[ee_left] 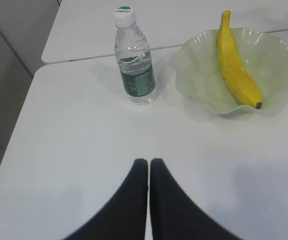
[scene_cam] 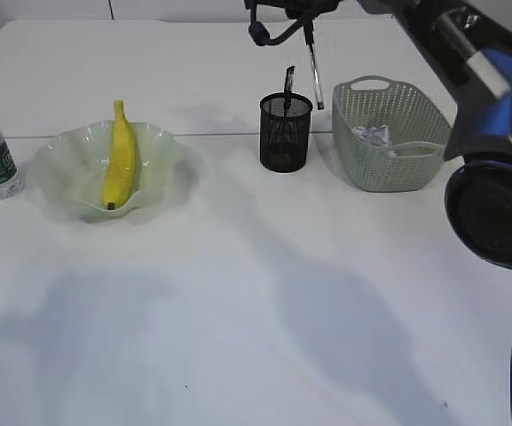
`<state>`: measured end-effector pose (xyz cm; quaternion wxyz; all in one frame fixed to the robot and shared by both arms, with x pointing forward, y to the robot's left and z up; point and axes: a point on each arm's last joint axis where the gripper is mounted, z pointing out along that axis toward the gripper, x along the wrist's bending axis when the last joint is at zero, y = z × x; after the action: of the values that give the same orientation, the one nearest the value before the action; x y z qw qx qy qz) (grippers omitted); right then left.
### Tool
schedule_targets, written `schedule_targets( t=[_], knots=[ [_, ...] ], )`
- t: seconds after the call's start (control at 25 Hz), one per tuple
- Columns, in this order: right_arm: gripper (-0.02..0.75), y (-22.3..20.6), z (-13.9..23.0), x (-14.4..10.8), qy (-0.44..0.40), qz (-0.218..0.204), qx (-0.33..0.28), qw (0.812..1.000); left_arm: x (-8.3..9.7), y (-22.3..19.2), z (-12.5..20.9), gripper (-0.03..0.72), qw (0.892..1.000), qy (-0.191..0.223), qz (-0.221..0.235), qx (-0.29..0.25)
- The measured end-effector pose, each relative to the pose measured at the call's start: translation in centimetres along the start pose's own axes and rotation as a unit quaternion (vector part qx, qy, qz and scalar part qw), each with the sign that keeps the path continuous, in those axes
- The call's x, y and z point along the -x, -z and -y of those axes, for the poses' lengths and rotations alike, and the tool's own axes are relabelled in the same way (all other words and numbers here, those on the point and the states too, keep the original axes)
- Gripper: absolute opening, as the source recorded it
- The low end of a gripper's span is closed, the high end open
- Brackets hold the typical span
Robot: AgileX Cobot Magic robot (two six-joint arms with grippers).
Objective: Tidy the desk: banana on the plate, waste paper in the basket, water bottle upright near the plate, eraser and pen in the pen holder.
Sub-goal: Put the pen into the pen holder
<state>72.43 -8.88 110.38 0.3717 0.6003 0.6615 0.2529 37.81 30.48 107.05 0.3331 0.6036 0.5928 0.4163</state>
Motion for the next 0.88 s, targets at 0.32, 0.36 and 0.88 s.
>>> schedule_targets(
  t=[0.32,0.36,0.88],
  knots=[
    [0.076,-1.2,-1.7,2.3,-0.023,-0.018,0.074,0.997,0.0,0.0,0.0,-0.024,1.000,0.000,0.000,0.000],
    [0.076,-1.3,-2.0,2.6,-0.025,-0.020,0.086,0.996,0.0,0.0,0.0,-0.024,1.000,0.000,0.000,0.000],
    [0.076,-6.7,-1.1,3.1,-0.055,-0.050,0.144,0.987,0.0,0.0,0.0,-0.024,1.000,0.000,0.000,0.000]
  ],
)
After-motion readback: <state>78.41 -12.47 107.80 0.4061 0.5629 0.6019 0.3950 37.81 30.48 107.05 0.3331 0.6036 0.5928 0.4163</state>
